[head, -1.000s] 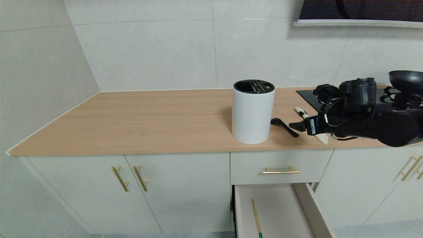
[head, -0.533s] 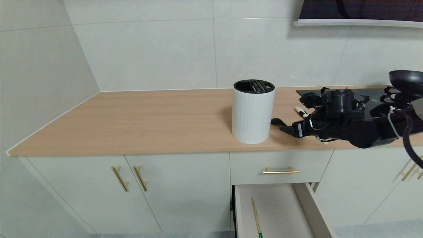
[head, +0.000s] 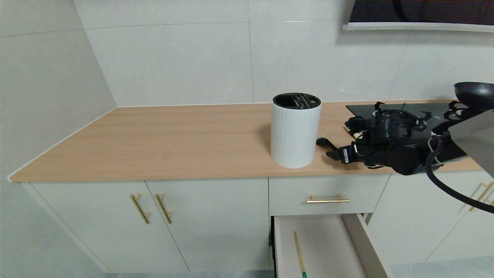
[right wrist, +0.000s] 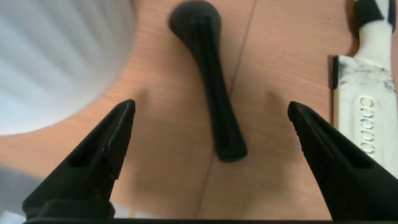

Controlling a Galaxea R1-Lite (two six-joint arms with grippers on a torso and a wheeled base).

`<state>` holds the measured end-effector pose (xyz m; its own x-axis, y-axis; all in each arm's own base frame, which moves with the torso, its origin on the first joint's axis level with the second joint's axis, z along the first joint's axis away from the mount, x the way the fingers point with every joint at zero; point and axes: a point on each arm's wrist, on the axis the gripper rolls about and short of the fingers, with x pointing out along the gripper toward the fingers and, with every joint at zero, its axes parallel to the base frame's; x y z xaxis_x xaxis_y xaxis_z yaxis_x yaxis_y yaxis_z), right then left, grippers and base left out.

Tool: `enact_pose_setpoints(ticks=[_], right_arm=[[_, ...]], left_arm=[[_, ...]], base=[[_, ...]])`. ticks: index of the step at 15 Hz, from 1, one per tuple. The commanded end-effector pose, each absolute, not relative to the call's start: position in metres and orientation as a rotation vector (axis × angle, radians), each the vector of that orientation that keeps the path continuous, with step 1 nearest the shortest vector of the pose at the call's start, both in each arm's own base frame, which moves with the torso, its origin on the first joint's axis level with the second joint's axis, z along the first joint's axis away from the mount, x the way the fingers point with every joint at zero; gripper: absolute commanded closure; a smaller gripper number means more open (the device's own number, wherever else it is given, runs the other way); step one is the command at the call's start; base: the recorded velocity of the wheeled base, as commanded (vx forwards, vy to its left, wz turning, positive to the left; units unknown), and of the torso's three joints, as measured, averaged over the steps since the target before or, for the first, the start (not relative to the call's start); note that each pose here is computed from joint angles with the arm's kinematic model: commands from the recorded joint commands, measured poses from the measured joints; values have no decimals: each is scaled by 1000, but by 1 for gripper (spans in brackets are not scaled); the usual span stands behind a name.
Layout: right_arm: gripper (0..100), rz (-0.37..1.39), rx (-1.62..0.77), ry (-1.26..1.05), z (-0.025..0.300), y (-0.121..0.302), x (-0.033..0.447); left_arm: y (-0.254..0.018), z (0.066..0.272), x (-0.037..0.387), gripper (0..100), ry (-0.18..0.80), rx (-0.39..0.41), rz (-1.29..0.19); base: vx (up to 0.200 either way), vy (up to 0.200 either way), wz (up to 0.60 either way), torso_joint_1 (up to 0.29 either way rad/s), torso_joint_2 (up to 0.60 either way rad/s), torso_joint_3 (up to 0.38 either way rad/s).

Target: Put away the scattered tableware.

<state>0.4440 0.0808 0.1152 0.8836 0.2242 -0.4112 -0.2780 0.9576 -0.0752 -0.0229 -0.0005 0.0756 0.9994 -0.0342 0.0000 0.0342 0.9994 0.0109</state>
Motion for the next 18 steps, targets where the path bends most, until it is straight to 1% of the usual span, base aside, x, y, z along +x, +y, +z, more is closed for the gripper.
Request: enact_pose_setpoints(ticks=[1,8,9,18], right_arm=[[0,256,-131,429,105,81,449],[0,221,-132,425,101,82,456],[100,221,-131,427,100,82,456],[100,217,-113,411,108,82,455]], left_arm=[[-1,76,-23,0,0,11,-35],[-1,76,-23,0,0,11,-35],[0,76,-23,0,0,11,-34],[-1,76,-23,0,0,11,-35]], base=[[0,0,0,0,0,0],[0,0,0,0,0,0],[0,0,0,0,0,0],[0,0,0,0,0,0]])
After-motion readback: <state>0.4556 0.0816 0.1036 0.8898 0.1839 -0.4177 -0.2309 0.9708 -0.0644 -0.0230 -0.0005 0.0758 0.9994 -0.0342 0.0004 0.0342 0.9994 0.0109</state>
